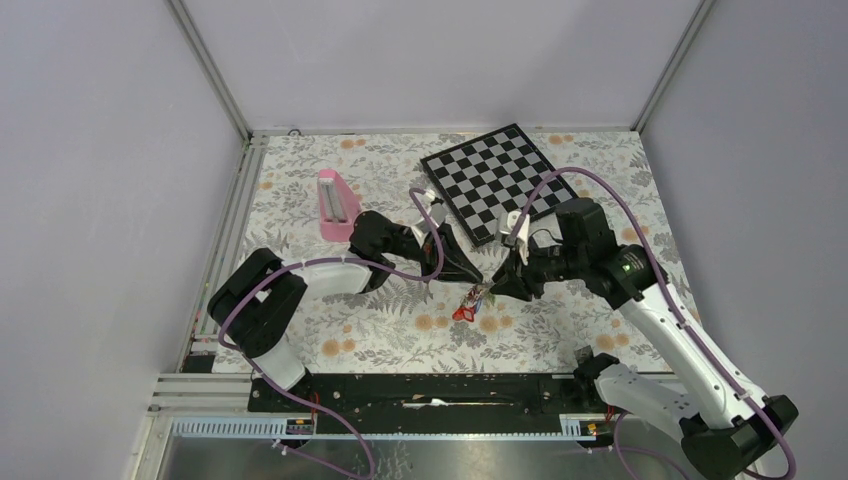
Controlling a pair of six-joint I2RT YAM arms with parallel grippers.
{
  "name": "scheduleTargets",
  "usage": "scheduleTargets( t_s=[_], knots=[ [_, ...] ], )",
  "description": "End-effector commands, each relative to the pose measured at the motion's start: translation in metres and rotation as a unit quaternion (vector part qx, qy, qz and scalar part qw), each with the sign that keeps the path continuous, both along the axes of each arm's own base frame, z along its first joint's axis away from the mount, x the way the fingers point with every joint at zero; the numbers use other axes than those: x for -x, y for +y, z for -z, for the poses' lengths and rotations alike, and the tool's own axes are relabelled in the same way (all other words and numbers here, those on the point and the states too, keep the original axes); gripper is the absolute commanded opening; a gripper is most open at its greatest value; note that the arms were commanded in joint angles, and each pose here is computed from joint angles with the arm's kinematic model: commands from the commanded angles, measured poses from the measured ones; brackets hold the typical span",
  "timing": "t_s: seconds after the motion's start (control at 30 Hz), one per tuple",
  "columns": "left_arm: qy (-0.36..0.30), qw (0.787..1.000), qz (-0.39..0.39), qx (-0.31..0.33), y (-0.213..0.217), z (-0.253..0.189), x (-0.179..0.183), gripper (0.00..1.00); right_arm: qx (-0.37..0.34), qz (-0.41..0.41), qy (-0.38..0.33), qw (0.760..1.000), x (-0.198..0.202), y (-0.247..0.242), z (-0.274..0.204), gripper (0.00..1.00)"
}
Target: Put the keys on the keyring
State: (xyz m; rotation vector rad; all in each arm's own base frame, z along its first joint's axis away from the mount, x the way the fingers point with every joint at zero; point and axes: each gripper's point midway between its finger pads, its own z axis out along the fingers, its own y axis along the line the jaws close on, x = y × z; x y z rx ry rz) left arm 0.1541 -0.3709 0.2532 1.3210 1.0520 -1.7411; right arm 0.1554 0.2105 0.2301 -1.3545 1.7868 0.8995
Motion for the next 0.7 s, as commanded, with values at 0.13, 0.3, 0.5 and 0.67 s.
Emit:
scheduleTargets(
  t_s=[0.13,0.3,0.5,0.67],
  knots=[
    [-0.025,0.998,-0.037,0.04,-0.001,-0.019,-0.011,0.0,-0.053,-0.015,0.028,0.998,0.006,0.009,-0.005,0.37],
    [-0.021,0.998,-0.041,0.04,-0.001,-0.019,-0.011,0.0,-0.068,-0.021,0.044,0.997,0.004,0.016,-0.001,0.38],
    [-0.021,0.998,-0.041,0.039,0.0,-0.017,-0.01,0.0,-0.072,-0.022,0.046,0.996,-0.001,0.02,-0.005,0.38],
    [-0.02,0.998,-0.041,0.038,0.0,-0.015,-0.01,0.0,-0.067,-0.013,0.038,0.997,-0.005,0.019,-0.006,0.38]
  ],
)
